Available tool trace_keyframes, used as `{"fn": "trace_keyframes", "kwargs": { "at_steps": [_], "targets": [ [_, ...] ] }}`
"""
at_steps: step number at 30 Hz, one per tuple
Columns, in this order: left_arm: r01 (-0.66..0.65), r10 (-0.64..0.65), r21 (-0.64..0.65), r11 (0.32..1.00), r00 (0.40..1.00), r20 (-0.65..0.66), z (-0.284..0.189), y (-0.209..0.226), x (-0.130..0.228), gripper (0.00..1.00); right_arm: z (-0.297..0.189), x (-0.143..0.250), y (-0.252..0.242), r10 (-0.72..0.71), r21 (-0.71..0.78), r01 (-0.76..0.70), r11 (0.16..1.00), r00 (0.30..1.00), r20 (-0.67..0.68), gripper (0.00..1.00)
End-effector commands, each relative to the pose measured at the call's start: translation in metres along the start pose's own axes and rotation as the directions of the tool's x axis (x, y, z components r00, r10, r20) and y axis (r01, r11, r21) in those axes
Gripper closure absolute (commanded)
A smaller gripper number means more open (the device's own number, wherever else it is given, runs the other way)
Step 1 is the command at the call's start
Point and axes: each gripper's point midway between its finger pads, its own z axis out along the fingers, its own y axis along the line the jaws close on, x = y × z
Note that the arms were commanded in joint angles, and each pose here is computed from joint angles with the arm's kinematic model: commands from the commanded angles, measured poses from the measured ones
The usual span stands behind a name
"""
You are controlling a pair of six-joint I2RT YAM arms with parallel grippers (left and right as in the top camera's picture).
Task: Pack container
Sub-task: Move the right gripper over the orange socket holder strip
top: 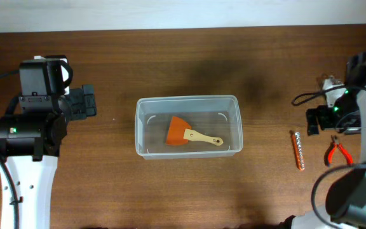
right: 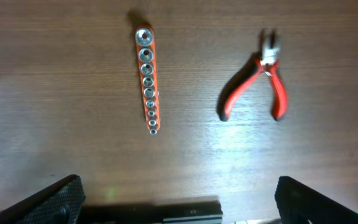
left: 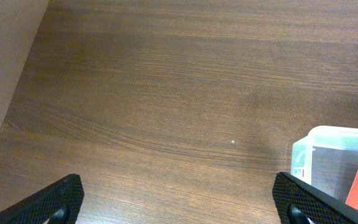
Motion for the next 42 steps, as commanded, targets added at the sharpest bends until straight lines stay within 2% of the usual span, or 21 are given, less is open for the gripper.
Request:
{"fn": "trace_keyframes", "kwargs": {
  "at_steps": [1, 7, 11, 18, 25, 30, 34, 38, 42],
  "targets": [
    [0.015, -0.015, -0.013, 1.0, 1.0, 0.024, -0.006, 0.003, -0.007, 0.01, 0.015, -0.005, 0.0, -0.004, -0.018, 0.004, 1.0, 1.0, -0.012, 0.01],
    [0.015, -0.015, -0.013, 1.0, 1.0, 0.024, -0.006, 0.003, -0.007, 0.01, 0.018, -0.038, 0.012, 0.006, -0.105, 0.007, 0.994, 0.992, 0.126, 0.01],
    [0.015, -0.015, -0.013, 1.0, 1.0, 0.024, -0.006, 0.003, -0.007, 0.01, 0.018, -0.041, 0.012, 0.013, -0.107, 0.002, 0.994, 0.99, 0.141, 0.01],
    [0.015, -0.015, -0.013, 1.0, 1.0, 0.024, -0.006, 0.003, -0.007, 0.01, 0.017, -0.02, 0.017, 0.161, -0.13, -0.154, 0.979, 0.986, 0.045, 0.01],
    [0.015, -0.015, -0.013, 1.0, 1.0, 0.024, -0.006, 0.003, -0.007, 0.01, -0.007, 0.003, 0.025, 0.154, -0.129, -0.144, 0.981, 0.986, 0.064, 0.01],
    [0.015, -0.015, -0.013, 1.0, 1.0, 0.024, -0.006, 0.003, -0.007, 0.01, 0.008, 0.035, 0.034, 0.158, -0.104, -0.148, 0.984, 0.982, 0.103, 0.01],
    [0.015, -0.015, -0.013, 1.0, 1.0, 0.024, -0.006, 0.003, -0.007, 0.01, 0.027, 0.035, 0.033, 0.162, -0.073, -0.15, 0.986, 0.969, 0.189, 0.01],
    [0.016, -0.015, -0.012, 1.0, 1.0, 0.024, -0.006, 0.003, -0.007, 0.01, 0.047, 0.037, 0.018, 0.162, 0.024, -0.169, 0.985, 0.971, 0.178, 0.01],
    [0.016, -0.015, -0.013, 1.0, 1.0, 0.024, -0.006, 0.003, -0.007, 0.01, 0.06, 0.021, 0.014, 0.139, 0.036, -0.15, 0.988, 0.969, 0.205, 0.01]
  ]
}}
